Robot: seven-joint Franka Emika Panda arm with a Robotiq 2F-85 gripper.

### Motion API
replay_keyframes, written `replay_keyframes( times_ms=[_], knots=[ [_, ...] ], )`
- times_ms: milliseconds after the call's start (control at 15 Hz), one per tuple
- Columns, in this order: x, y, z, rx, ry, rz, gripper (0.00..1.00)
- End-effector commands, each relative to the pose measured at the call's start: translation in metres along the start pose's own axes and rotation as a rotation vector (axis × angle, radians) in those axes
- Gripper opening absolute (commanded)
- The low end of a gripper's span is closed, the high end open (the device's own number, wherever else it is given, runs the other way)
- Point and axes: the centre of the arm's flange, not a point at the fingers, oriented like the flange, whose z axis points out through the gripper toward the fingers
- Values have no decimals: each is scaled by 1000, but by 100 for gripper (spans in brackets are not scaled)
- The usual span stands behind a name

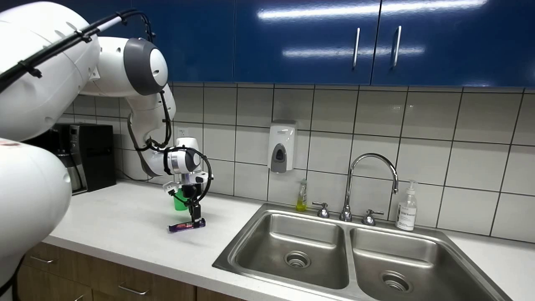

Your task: Place the snack bar inside the sink

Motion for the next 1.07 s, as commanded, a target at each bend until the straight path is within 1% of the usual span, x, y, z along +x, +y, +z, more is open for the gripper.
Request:
replay_keyframes(
  times_ms=[0, 133, 333, 600, 800, 1000],
  knots=[
    [-8, 7, -19, -10, -9, 18, 14],
    [-13, 3, -31, -7, -4, 6, 14],
    [-21, 5, -58, 0, 3, -4, 14],
    [-36, 21, -92, -10, -3, -42, 14],
    [-48, 35, -109, -8, -14, -146, 14],
    [-56, 50, -117, -3, -17, -237, 14]
  ],
)
